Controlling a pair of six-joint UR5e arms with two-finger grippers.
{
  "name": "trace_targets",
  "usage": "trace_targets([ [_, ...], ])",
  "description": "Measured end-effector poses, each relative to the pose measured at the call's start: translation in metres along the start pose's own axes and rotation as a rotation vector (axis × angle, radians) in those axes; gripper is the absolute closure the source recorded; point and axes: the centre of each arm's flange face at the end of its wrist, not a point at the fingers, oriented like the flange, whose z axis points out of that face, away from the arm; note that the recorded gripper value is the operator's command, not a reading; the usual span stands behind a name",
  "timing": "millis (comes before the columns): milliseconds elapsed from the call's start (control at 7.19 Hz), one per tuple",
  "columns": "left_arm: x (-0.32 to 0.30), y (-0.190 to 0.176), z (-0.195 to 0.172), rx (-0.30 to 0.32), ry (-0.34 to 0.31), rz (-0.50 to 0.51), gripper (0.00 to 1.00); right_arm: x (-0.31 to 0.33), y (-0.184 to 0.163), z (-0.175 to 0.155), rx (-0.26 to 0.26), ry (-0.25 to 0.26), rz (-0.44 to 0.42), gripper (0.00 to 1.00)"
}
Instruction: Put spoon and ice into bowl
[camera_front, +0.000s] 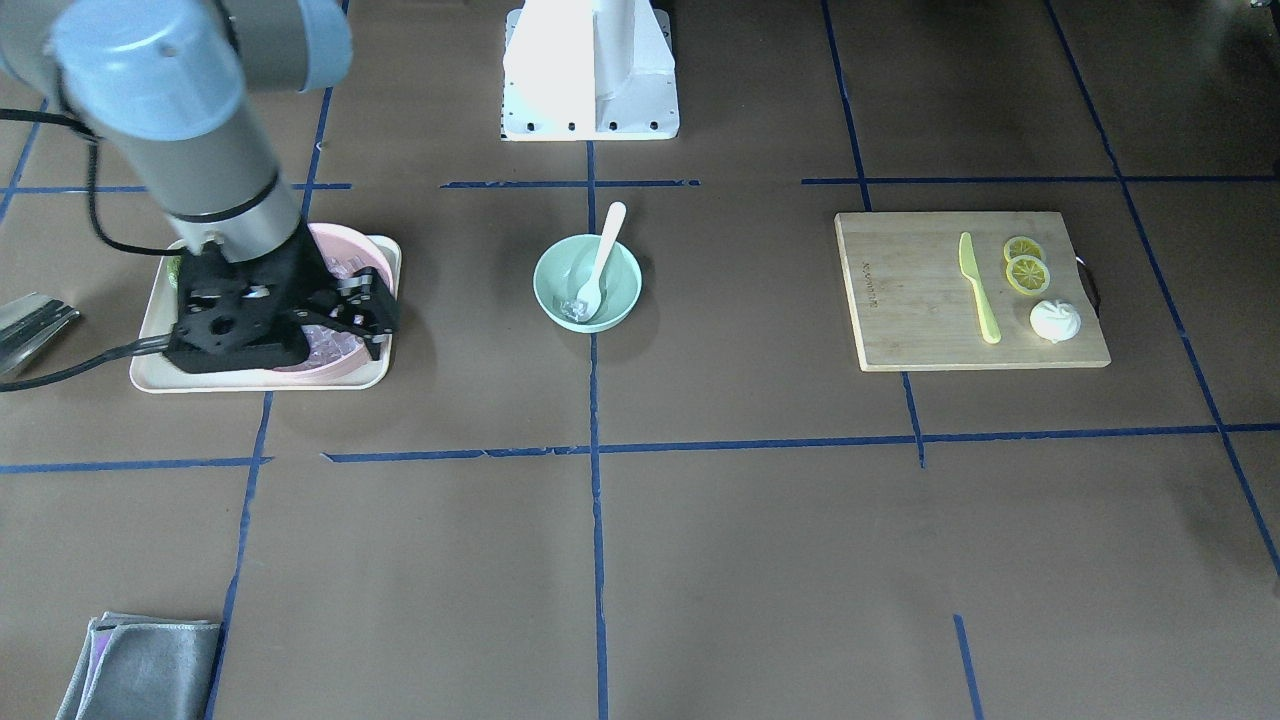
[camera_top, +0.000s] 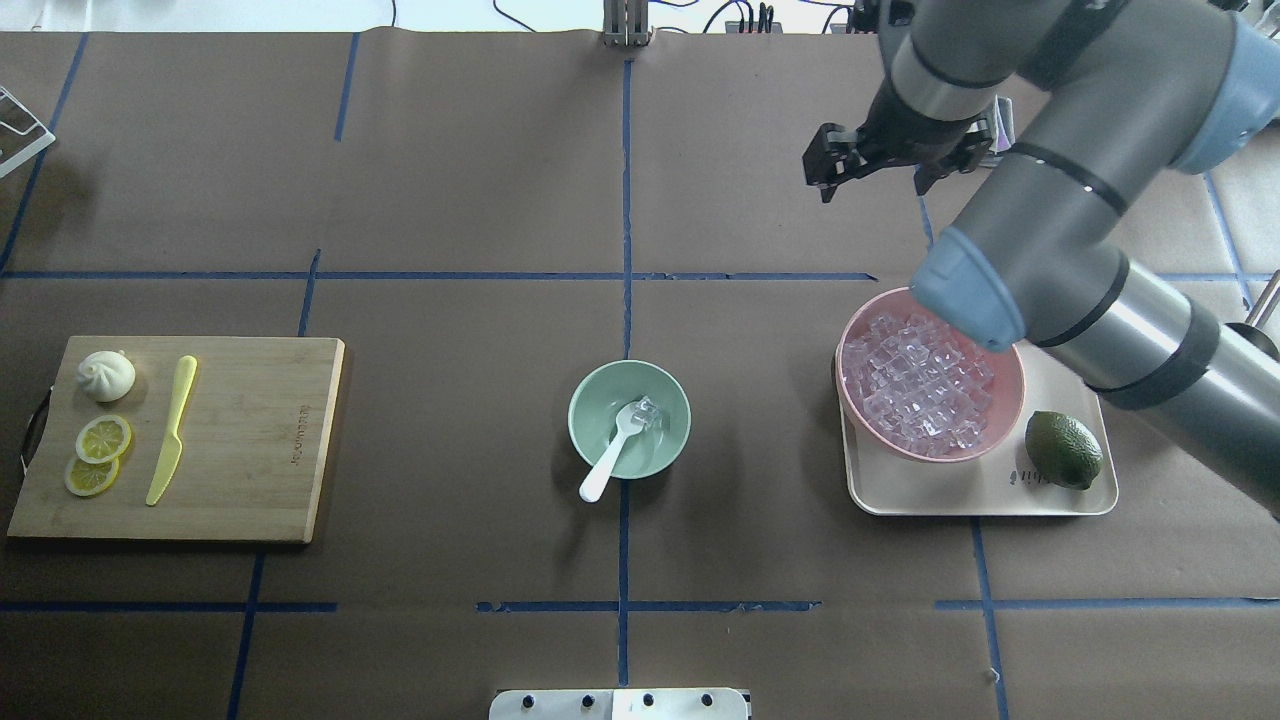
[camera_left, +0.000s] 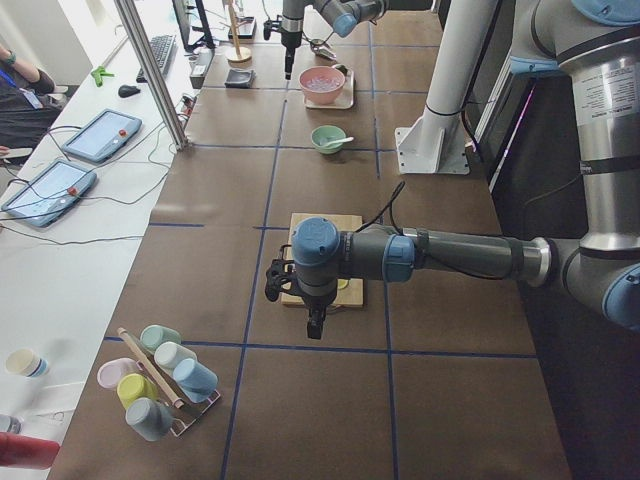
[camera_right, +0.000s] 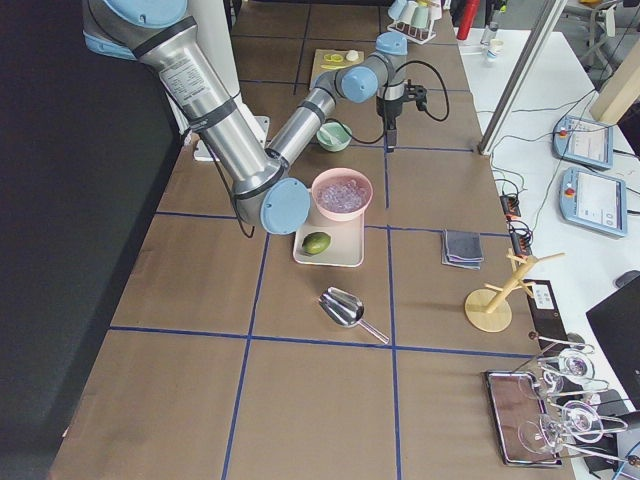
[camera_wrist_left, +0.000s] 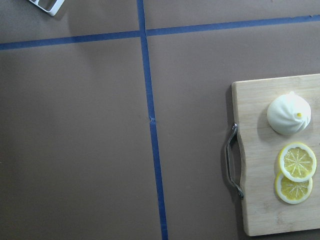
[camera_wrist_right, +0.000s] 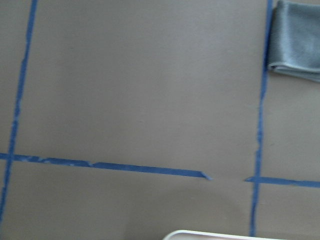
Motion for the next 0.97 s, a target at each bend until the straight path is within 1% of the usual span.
trace_targets([
  [139, -0.005, 0.001, -0.004, 0.005, -0.002, 0.004, 0.00, 0.068, -0.002, -0.007, -0.013, 0.004, -0.064, 0.01],
  [278, -0.008, 0.001, -0.004, 0.005, -0.001, 0.004, 0.00, 0.134, 0.006, -0.012, -0.025, 0.010, -0.115, 0.01],
  [417, -0.010, 0.000, -0.004, 0.005, -0.001, 0.004, 0.00, 0.203, 0.021, -0.013, -0.048, 0.013, -0.151, 0.01],
  [556, -0.010, 0.000, -0.004, 0.004, 0.000, 0.004, 0.00, 0.270, 0.046, -0.010, -0.073, 0.011, -0.174, 0.01],
  [695, -0.011, 0.000, -0.004, 0.001, 0.001, -0.002, 0.00, 0.339, 0.078, -0.010, -0.089, 0.009, -0.168, 0.01],
  [974, -0.010, 0.002, -0.004, -0.010, 0.004, -0.015, 0.00, 0.446, 0.151, -0.011, -0.115, 0.014, -0.060, 0.01],
])
